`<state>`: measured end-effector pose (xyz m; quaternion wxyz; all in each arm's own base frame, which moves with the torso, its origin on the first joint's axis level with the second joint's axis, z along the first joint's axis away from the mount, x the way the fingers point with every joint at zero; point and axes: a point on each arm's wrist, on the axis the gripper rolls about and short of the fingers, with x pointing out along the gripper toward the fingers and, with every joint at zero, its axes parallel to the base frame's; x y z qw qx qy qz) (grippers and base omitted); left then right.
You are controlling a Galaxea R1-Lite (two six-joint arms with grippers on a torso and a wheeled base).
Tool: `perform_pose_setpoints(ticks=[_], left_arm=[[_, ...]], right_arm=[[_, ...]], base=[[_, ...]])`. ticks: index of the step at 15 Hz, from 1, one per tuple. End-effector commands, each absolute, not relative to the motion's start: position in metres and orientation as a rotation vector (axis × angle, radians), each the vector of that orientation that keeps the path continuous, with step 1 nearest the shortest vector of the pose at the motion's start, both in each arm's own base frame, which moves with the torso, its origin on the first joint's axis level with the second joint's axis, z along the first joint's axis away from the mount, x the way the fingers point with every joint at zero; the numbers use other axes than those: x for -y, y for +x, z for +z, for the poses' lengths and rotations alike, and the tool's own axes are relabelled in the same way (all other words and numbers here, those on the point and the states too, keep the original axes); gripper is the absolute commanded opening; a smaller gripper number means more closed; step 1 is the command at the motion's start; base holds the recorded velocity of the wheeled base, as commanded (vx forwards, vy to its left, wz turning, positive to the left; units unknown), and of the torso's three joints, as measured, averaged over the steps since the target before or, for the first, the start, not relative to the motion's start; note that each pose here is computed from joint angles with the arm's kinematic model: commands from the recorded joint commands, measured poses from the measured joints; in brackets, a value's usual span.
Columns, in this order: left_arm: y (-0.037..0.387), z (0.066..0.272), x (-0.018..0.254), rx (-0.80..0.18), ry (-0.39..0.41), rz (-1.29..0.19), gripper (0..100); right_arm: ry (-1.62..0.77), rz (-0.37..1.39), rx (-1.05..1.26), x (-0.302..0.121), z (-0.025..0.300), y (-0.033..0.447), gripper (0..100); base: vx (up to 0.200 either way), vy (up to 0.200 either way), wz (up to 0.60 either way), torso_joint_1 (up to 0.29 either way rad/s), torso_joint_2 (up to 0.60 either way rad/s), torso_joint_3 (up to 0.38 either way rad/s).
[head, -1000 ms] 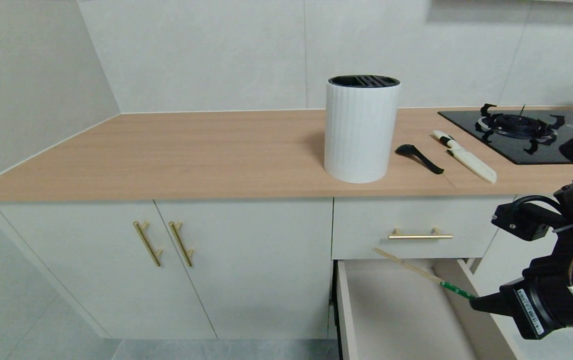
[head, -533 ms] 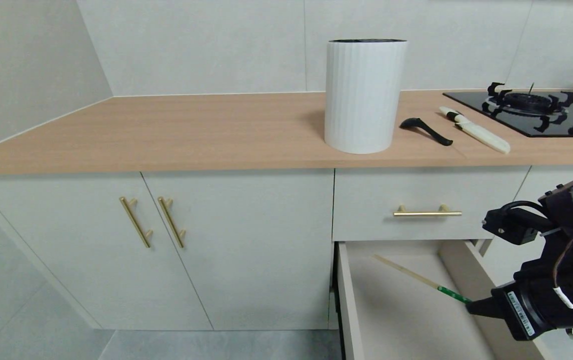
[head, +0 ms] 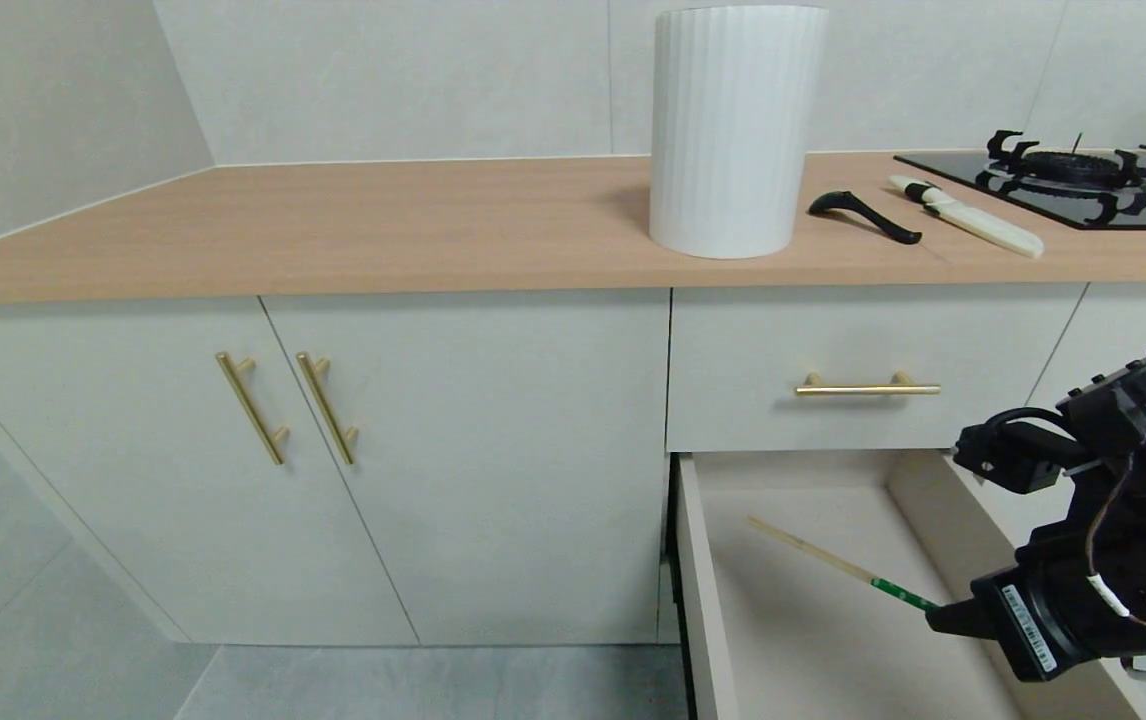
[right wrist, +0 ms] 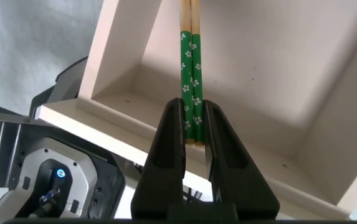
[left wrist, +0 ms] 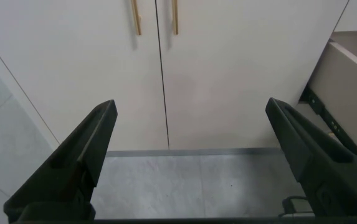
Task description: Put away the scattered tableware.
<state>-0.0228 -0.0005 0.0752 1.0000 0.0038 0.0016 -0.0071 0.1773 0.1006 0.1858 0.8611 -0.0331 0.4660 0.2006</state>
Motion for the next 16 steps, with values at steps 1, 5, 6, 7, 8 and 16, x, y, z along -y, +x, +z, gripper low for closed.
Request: perform_pose_setpoints(ticks=[1,5,6,7,8,16], left_arm=[[-0.023,0.075,0.001,-0.003,0.008,-0.014,100],[-0.023,0.075,0.001,-0.003,0.008,-0.014,100],[-0.023,0.075,0.001,-0.003,0.008,-0.014,100],[-0.023,0.075,0.001,-0.003,0.008,-0.014,100],[-0.023,0.075,0.001,-0.003,0.008,-0.014,100],[-0.023,0.075,0.001,-0.003,0.006,-0.014,100]], right_arm=[[-0.073,0.419,-0.989,-0.102,0.184,0.179,0],[-0.083,0.406,-1.033,-0.108,0.171,0.191,0],[-0.090,0.397,-1.046,-0.109,0.167,0.194,0],[-0.119,0.346,-1.065,-0.113,0.157,0.203,0],[-0.141,0.294,-1.088,-0.116,0.145,0.213,0],[-0.062,0.244,-1.091,-0.125,0.097,0.250,0]], base=[[0.000,0.000,0.00,-0.007,0.03,0.061],[0.000,0.000,0.00,0.000,0.00,0.000],[0.000,0.000,0.00,0.000,0.00,0.000],[0.000,0.000,0.00,0.000,0.00,0.000],[0.000,0.000,0.00,0.000,0.00,0.000],[0.000,0.000,0.00,0.000,0.00,0.000]])
